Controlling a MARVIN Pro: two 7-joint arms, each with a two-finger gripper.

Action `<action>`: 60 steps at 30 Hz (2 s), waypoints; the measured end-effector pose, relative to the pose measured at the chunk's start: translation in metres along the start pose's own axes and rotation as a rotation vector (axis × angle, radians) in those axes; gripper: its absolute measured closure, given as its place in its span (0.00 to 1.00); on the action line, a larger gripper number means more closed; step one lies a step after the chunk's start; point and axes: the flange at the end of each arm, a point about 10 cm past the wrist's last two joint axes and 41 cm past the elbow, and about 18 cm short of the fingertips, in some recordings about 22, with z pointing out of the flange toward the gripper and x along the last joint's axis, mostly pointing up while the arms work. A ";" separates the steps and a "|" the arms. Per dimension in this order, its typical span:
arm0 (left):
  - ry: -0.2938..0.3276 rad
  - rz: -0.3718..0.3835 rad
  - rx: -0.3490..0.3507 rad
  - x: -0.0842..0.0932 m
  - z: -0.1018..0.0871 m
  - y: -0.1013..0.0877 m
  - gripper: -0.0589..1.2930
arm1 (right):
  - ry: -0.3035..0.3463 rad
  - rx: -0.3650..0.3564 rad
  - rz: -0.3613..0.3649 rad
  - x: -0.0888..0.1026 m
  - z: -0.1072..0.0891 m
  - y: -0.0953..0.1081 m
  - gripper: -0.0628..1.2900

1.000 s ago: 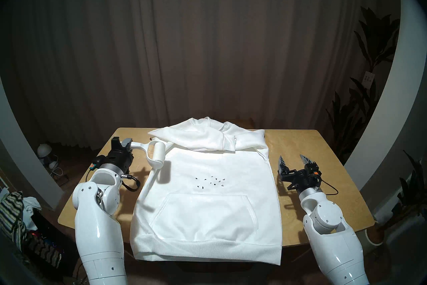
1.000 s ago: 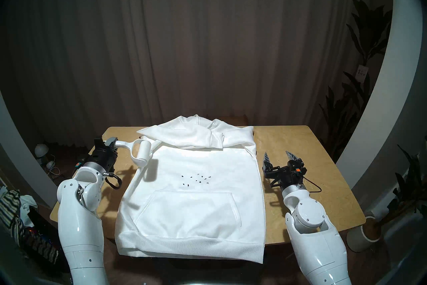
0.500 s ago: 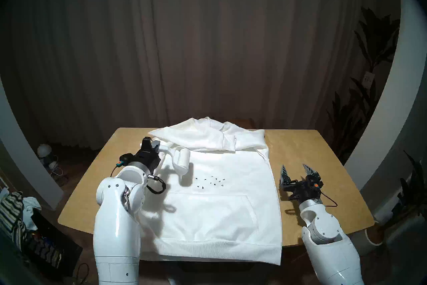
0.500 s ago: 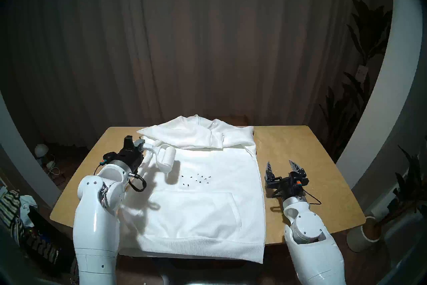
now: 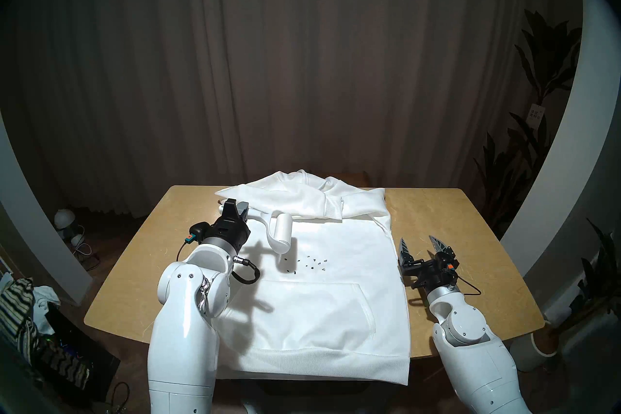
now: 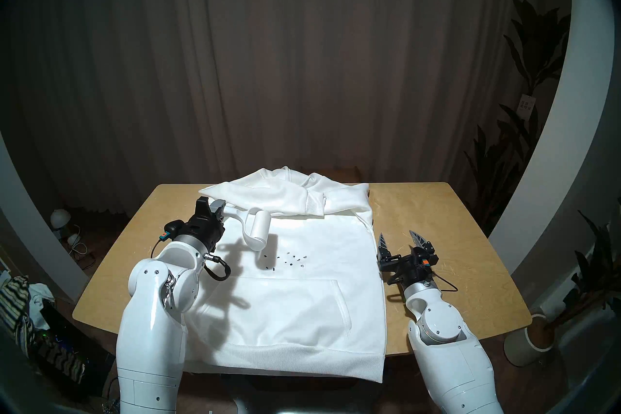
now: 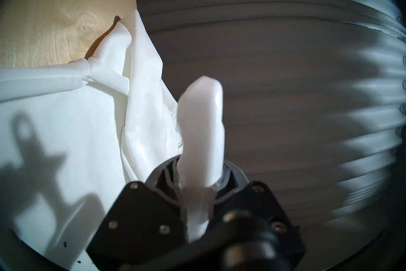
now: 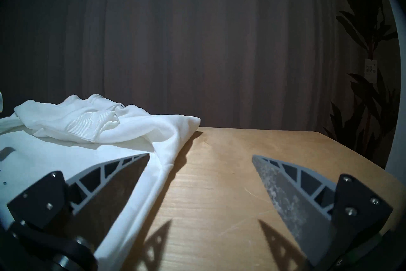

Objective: Use the fur roller to clean a top

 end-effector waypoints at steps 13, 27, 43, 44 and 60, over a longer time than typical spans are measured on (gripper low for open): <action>0.012 -0.051 -0.046 -0.024 -0.006 -0.005 0.89 | -0.030 0.079 -0.083 -0.001 -0.013 0.016 0.05; -0.060 0.059 -0.053 -0.068 -0.009 -0.015 0.89 | -0.012 0.034 -0.173 -0.004 -0.008 0.006 0.05; -0.123 0.138 -0.060 -0.096 -0.007 -0.027 0.89 | -0.017 0.040 -0.254 -0.013 -0.014 -0.025 0.05; -0.124 0.138 -0.062 -0.098 -0.007 -0.027 0.89 | -0.016 0.040 -0.258 -0.013 -0.014 -0.025 0.05; -0.109 0.142 -0.012 -0.116 0.000 -0.032 0.89 | 0.005 0.129 -0.280 -0.012 -0.009 -0.034 0.05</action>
